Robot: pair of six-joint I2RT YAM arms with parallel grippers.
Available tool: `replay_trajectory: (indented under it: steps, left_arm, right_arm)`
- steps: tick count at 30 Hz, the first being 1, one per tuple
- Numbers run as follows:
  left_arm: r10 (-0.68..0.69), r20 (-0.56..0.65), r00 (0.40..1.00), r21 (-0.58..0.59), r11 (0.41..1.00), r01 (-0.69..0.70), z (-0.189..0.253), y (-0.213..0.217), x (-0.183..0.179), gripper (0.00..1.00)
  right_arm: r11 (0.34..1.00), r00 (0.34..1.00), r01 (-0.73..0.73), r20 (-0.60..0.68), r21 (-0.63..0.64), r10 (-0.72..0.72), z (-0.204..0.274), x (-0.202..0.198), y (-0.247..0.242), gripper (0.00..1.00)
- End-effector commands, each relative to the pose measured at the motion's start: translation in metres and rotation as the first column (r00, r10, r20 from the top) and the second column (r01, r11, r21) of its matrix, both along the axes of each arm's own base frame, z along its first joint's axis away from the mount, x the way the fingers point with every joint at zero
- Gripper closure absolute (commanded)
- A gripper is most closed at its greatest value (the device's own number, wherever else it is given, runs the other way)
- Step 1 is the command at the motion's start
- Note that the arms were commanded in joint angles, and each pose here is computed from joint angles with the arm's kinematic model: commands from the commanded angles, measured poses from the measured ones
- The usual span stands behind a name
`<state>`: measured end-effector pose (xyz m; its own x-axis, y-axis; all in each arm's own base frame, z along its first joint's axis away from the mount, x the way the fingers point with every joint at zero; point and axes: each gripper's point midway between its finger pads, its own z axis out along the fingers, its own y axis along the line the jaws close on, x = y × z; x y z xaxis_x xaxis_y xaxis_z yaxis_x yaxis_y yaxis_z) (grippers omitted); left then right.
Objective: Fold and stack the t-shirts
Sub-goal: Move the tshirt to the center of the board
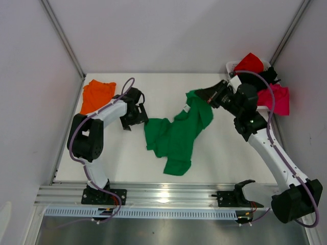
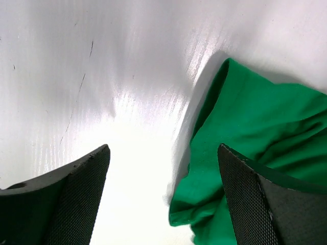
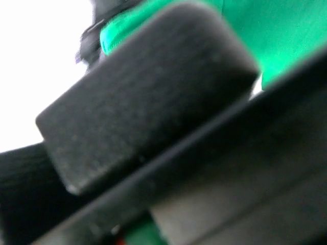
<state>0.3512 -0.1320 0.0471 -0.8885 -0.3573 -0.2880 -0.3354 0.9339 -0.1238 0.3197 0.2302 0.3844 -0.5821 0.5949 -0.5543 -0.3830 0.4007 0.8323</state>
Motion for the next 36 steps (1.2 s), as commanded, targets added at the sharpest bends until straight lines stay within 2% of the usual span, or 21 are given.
replay_trajectory:
  steps: [1, 6, 8, 9, 11, 13, 16, 19, 20, 22, 23, 25, 26, 28, 30, 33, 34, 36]
  left_arm:
    - [-0.013, 0.005, 1.000, -0.010, 1.000, 0.013, -0.002, -0.007, 0.001, 0.12]
    - [-0.017, 0.005, 1.000, -0.004, 1.000, 0.017, -0.001, -0.006, 0.000, 0.12]
    - [-0.019, 0.005, 1.000, 0.000, 1.000, 0.019, -0.002, -0.005, -0.001, 0.12]
    - [-0.020, 0.002, 1.000, 0.003, 1.000, 0.020, -0.002, -0.004, -0.002, 0.12]
    - [-0.023, 0.007, 1.000, 0.004, 1.000, 0.023, -0.001, -0.004, -0.001, 0.12]
    - [-0.027, 0.007, 1.000, 0.005, 1.000, 0.027, -0.001, -0.004, -0.002, 0.12]
    - [-0.031, 0.009, 0.999, 0.007, 0.999, 0.031, -0.001, -0.004, -0.002, 0.12]
    - [-0.035, 0.003, 0.999, 0.009, 0.999, 0.035, -0.001, -0.003, -0.004, 0.12]
    - [-0.036, 0.000, 0.999, 0.010, 0.999, 0.036, -0.001, -0.003, -0.005, 0.12]
    - [-0.039, 0.009, 0.999, 0.009, 0.999, 0.039, 0.001, -0.003, -0.005, 0.12]
    - [-0.037, 0.012, 0.999, 0.008, 0.999, 0.037, 0.001, -0.003, -0.005, 0.12]
    - [-0.042, 0.014, 0.999, 0.002, 0.999, 0.042, 0.002, -0.005, -0.006, 0.12]
    - [-0.042, 0.013, 0.999, 0.000, 0.999, 0.042, 0.002, -0.006, -0.006, 0.12]
    - [-0.047, 0.009, 0.999, -0.004, 0.999, 0.047, 0.001, -0.009, -0.007, 0.12]
    - [-0.054, 0.006, 0.999, -0.001, 0.999, 0.054, 0.000, -0.011, -0.008, 0.12]
    - [-0.060, -0.001, 0.998, 0.012, 0.998, 0.060, 0.002, -0.011, -0.009, 0.12]
    - [-0.059, -0.002, 0.998, 0.020, 0.998, 0.059, 0.002, -0.009, -0.010, 0.12]
    - [-0.063, 0.006, 0.998, 0.026, 0.998, 0.063, 0.007, -0.008, -0.011, 0.12]
  right_arm:
    - [0.958, 0.961, 0.225, -0.120, -0.180, -0.249, -0.076, 0.027, -0.046, 1.00]
    - [0.941, 0.917, 0.233, -0.268, -0.244, -0.297, -0.145, 0.033, -0.053, 0.99]
    - [0.942, 0.910, 0.217, -0.298, -0.256, -0.290, -0.157, 0.034, -0.051, 0.91]
    - [0.942, 0.904, 0.210, -0.316, -0.262, -0.289, -0.163, 0.036, -0.050, 0.71]
    - [0.942, 0.896, 0.191, -0.342, -0.277, -0.282, -0.176, 0.037, -0.046, 0.58]
    - [0.939, 0.896, 0.192, -0.339, -0.287, -0.287, -0.180, 0.036, -0.045, 0.53]
    - [0.929, 0.915, 0.216, -0.270, -0.299, -0.300, -0.173, 0.033, -0.045, 0.50]
    - [0.888, 0.921, 0.272, -0.167, -0.370, -0.352, -0.162, 0.026, -0.052, 0.49]
    - [0.842, 0.908, 0.340, -0.084, -0.419, -0.409, -0.152, 0.028, -0.065, 0.49]
    - [0.771, 0.895, 0.372, -0.022, -0.517, -0.446, -0.152, 0.016, -0.070, 0.48]
    - [0.680, 0.839, 0.474, 0.054, -0.559, -0.541, -0.140, 0.020, -0.091, 0.48]
    - [0.563, 0.800, 0.497, 0.096, -0.660, -0.593, -0.145, 0.008, -0.110, 0.48]
    - [0.481, 0.738, 0.558, 0.140, -0.676, -0.660, -0.137, 0.009, -0.129, 0.48]
    - [0.400, 0.697, 0.571, 0.165, -0.717, -0.698, -0.140, 0.002, -0.147, 0.48]
    - [0.417, 0.712, 0.569, 0.172, -0.709, -0.680, -0.136, -0.003, -0.146, 0.49]
    - [0.584, 0.834, 0.484, 0.141, -0.651, -0.534, -0.143, -0.015, -0.106, 0.50]
    - [0.694, 0.898, 0.400, 0.105, -0.599, -0.427, -0.140, -0.027, -0.082, 0.49]
    - [0.770, 0.941, 0.301, 0.046, -0.563, -0.335, -0.149, -0.040, -0.062, 0.50]
